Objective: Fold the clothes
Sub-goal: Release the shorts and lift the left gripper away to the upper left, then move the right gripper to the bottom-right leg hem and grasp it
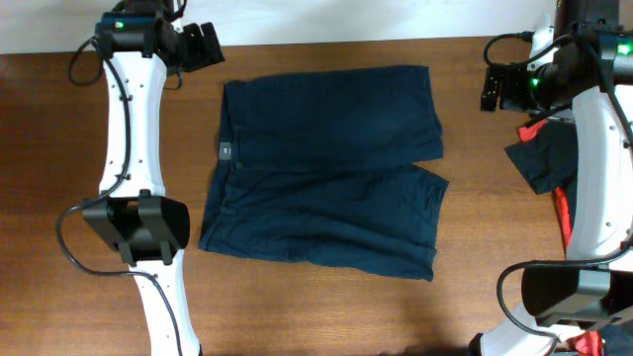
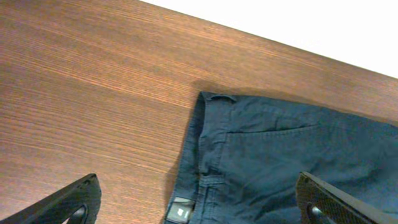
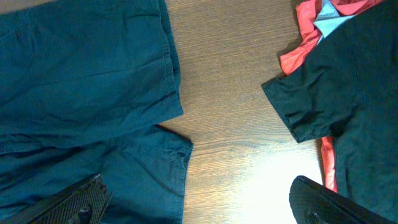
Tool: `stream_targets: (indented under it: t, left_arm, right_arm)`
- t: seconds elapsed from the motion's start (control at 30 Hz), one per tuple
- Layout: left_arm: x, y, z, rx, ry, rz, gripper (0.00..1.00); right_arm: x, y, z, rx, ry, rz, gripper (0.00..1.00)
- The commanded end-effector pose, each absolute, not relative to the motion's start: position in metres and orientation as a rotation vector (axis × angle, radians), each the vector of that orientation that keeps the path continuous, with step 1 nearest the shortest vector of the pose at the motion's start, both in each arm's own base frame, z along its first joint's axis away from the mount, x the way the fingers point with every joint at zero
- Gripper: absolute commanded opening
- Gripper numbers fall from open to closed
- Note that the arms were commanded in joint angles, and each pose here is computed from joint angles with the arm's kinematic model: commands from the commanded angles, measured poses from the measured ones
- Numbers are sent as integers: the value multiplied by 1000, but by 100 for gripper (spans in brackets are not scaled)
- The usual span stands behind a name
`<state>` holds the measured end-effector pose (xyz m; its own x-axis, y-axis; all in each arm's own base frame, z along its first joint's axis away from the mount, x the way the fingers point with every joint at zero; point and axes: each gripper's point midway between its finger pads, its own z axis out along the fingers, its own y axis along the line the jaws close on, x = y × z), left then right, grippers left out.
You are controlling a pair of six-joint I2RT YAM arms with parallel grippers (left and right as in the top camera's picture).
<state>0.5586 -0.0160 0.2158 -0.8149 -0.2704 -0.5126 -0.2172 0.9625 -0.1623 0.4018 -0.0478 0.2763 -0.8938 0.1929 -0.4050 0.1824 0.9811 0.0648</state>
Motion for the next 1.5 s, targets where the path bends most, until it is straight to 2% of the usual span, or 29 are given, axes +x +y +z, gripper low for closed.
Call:
stream_targets:
  t: [0.0,0.73,0.83,0.97,1.0,1.03,1.07,1.1,1.27,1.47]
  left_arm:
    - [558,-14,213,-348,2561,-100,99]
    - [558,-14,213,-348,2561,-100,99]
    - [558,-14,213,-348,2561,-100,99]
    - [558,-14,213,-348,2561,-100,99]
    - [558,-14,213,-348,2561,-100,99]
    - [558,-14,213,-348,2561,-100,99]
    - [558,-14,213,-348,2561,-100,99]
    - [558,-14,213,-348,2561,-100,99]
    - [558,-14,213,-348,2561,-100,99]
    - [558,-14,213,-348,2561,-100,99]
  right_arm:
    - [401,-50,277,273,2704,26,99]
    - [407,-51,280,265,2677,18,98]
    - [420,-44,287,242,2622,88,99]
    - [405,-23,281,219,2686,237,99]
    - [402,-23,280,221,2696,241,88]
    - [398,-17,280,217,2714,286,44]
    - [391,-13,278,220,2742,311,16]
    - [380,-12,274,233,2785,317,4]
    - [345,-4,268,268,2909,339,4]
    - [288,53,281,115,2911,325,4]
